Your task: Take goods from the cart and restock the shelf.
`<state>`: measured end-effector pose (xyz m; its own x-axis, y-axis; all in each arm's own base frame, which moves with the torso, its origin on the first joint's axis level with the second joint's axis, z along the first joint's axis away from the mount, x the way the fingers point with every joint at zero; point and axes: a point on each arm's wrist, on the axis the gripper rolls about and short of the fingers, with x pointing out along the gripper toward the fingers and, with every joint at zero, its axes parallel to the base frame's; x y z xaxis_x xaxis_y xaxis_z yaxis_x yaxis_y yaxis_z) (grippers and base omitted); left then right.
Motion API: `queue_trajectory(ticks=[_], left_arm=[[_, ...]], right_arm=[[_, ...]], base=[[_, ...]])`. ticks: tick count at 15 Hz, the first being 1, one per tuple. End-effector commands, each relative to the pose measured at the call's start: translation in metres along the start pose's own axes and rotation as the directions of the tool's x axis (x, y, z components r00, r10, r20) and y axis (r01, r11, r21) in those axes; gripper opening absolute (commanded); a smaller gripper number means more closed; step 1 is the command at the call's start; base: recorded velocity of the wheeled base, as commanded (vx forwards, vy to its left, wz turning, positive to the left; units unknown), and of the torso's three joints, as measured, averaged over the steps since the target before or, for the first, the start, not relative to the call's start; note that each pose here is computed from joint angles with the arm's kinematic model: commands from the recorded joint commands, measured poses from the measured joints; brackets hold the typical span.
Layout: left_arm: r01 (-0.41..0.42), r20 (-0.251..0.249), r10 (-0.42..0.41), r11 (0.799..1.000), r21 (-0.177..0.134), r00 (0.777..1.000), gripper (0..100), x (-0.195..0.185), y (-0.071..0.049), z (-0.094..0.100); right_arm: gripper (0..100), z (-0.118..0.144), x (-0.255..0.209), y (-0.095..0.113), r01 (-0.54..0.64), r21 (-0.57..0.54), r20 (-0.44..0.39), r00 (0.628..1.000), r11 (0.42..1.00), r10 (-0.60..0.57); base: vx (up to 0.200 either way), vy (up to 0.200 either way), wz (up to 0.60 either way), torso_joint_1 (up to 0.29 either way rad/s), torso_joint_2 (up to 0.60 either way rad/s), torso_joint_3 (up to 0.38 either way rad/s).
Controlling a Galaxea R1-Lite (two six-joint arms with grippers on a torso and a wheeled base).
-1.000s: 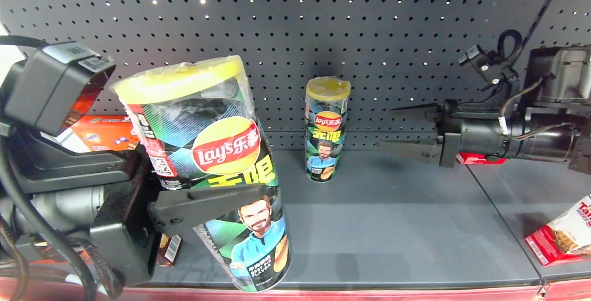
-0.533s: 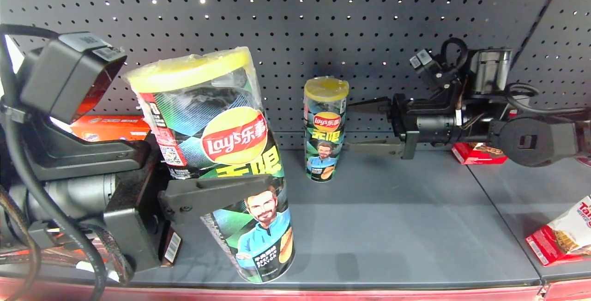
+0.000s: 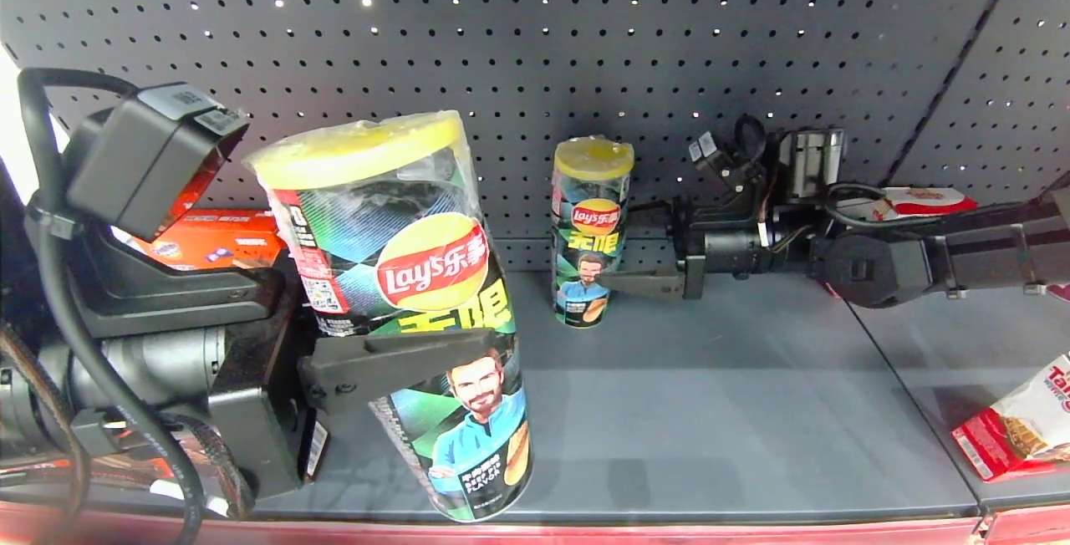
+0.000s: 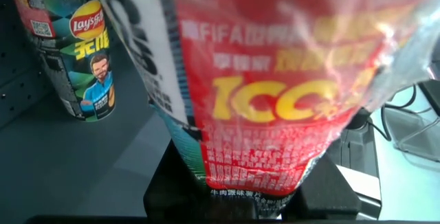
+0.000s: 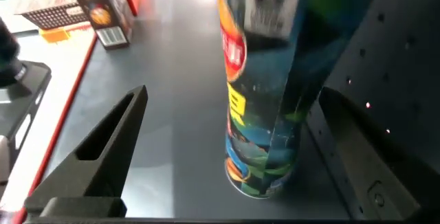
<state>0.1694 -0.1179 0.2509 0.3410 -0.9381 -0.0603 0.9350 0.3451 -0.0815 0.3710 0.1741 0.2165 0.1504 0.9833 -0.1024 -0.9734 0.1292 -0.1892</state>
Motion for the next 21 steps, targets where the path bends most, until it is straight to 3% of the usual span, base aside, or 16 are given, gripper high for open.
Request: queue_trajectory(ticks=[1, 10, 11, 17, 21], left_arm=[[0.0, -0.004, 0.0, 1.0, -0.003, 1.0, 0, 0.001, 0.0, -0.001], [-0.002, -0.021, 0.002, 1.0, -0.018, 1.0, 0, 0.0, 0.001, -0.008], [-0.007, -0.023, 0.006, 1.0, -0.02, 1.0, 0, -0.001, 0.001, -0.009], [-0.023, -0.021, 0.023, 1.0, -0.02, 1.0, 0, -0.004, 0.003, -0.009], [-0.023, -0.022, 0.023, 1.0, -0.02, 0.999, 0, -0.004, 0.003, -0.009]], right_arm=[[100, -0.02, 0.009, -0.007, -0.008, 0.033, -0.019, 1.0, 0.999, 0.008], [100, -0.034, 0.044, -0.026, 0.003, 0.034, -0.009, 1.0, 0.999, -0.003], [0, -0.036, 0.048, -0.027, -0.004, 0.025, -0.003, 1.0, 1.0, 0.004], [0, -0.029, 0.046, -0.02, 0.029, 0.028, -0.015, 0.999, 0.999, -0.029], [0, -0.002, 0.031, 0.001, 0.052, 0.014, -0.014, 0.999, 0.999, -0.052]], base=[[0.0, 0.0, 0.0, 0.0, 0.0, 0.0], [0.0, 0.0, 0.0, 0.0, 0.0, 0.0], [0.0, 0.0, 0.0, 0.0, 0.0, 0.0], [0.0, 0.0, 0.0, 0.0, 0.0, 0.0], [0.0, 0.0, 0.0, 0.0, 0.0, 0.0]])
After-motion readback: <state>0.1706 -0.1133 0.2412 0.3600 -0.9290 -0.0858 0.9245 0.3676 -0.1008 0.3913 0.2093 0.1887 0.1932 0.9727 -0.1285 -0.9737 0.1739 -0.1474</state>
